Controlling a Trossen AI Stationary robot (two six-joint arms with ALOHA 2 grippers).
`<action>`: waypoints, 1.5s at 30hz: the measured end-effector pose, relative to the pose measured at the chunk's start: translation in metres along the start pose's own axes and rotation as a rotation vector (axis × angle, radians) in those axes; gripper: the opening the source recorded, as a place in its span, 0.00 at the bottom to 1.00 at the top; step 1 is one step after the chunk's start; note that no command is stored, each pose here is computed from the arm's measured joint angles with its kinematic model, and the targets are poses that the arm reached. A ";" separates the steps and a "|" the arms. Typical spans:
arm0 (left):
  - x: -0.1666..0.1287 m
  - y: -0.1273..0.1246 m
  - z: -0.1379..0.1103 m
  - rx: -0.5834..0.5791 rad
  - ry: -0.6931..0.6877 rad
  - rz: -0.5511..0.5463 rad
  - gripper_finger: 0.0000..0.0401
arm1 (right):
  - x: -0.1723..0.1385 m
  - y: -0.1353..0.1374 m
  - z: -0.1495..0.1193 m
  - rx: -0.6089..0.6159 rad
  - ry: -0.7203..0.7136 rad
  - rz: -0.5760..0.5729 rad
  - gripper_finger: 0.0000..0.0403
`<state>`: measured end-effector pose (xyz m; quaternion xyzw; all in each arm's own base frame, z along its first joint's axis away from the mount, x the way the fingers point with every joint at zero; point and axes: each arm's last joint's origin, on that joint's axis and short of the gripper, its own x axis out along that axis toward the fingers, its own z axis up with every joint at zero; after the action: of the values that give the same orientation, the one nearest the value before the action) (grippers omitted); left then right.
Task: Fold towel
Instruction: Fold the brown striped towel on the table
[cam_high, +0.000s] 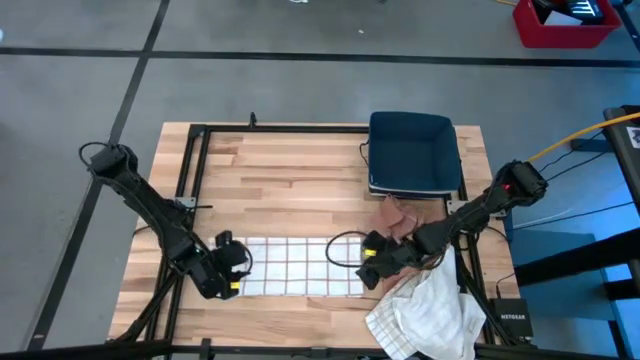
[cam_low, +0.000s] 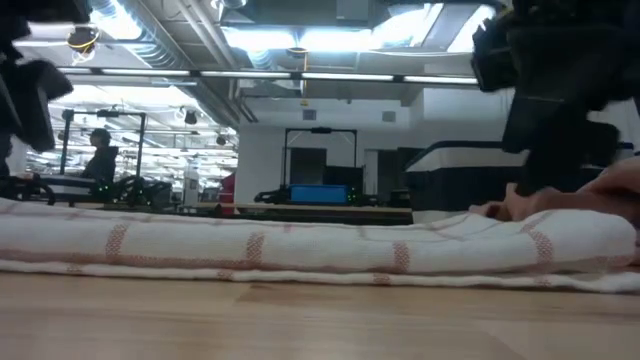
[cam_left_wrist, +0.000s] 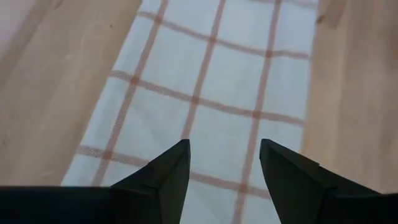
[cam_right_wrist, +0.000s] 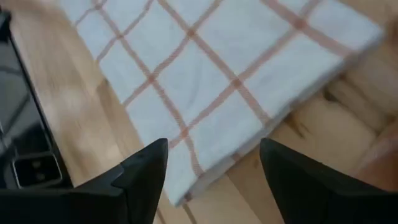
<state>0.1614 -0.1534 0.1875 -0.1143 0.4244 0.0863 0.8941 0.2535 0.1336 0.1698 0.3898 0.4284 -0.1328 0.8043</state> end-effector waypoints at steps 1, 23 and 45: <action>0.004 0.000 -0.002 0.014 0.006 0.014 0.46 | 0.001 -0.002 -0.003 0.035 -0.011 -0.001 0.64; 0.051 -0.001 -0.030 0.102 0.089 0.182 0.46 | 0.040 -0.018 -0.019 0.256 -0.011 -0.088 0.64; 0.051 -0.002 -0.029 0.107 0.058 0.194 0.46 | 0.071 -0.017 -0.022 0.249 -0.162 -0.016 0.49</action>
<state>0.1725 -0.1603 0.1304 -0.0270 0.4631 0.1463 0.8737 0.2741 0.1470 0.0978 0.4712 0.3453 -0.2226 0.7805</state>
